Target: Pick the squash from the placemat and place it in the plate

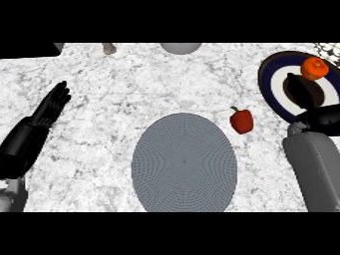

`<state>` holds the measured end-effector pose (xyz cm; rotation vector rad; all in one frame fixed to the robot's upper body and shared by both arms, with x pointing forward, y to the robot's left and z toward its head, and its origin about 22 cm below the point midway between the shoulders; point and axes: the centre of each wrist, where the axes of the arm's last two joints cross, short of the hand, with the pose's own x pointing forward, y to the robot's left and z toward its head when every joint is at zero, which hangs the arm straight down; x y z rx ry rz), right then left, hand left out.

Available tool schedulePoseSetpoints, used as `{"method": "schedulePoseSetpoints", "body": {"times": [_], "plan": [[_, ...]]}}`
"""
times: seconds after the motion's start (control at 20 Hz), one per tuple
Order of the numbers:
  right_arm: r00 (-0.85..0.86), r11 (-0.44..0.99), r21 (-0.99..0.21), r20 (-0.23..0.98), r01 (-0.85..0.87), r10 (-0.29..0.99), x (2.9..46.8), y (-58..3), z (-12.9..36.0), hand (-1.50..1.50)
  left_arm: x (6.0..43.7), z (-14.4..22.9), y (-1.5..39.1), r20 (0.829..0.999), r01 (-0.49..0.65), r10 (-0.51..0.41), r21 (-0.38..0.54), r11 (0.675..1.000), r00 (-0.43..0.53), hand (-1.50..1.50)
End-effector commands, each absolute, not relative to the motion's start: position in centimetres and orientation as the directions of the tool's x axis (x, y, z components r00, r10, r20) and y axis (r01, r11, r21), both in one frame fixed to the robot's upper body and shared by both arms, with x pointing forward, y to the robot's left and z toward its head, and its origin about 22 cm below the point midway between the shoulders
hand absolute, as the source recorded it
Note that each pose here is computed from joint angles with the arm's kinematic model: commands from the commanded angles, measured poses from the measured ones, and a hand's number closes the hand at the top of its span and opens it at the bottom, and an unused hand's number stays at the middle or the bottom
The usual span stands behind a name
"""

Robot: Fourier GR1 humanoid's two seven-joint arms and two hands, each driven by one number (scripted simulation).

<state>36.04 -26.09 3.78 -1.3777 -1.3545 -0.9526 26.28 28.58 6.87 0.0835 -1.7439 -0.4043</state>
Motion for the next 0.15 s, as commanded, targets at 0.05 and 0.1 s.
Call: {"method": "schedulePoseSetpoints", "body": {"times": [0.05,0.1], "plan": [[0.065,0.036,-0.077,0.964,0.996,0.258,31.0,-24.8,2.8,-1.50,26.0,7.2,27.6,0.942,0.189,-0.260,0.301,0.935,-0.214,0.00],[0.047,0.030,-0.058,0.959,0.998,0.281,29.9,-24.4,2.9,-1.50,26.2,7.9,28.6,0.933,0.182,-0.276,0.320,0.930,-0.231,0.00]]}}
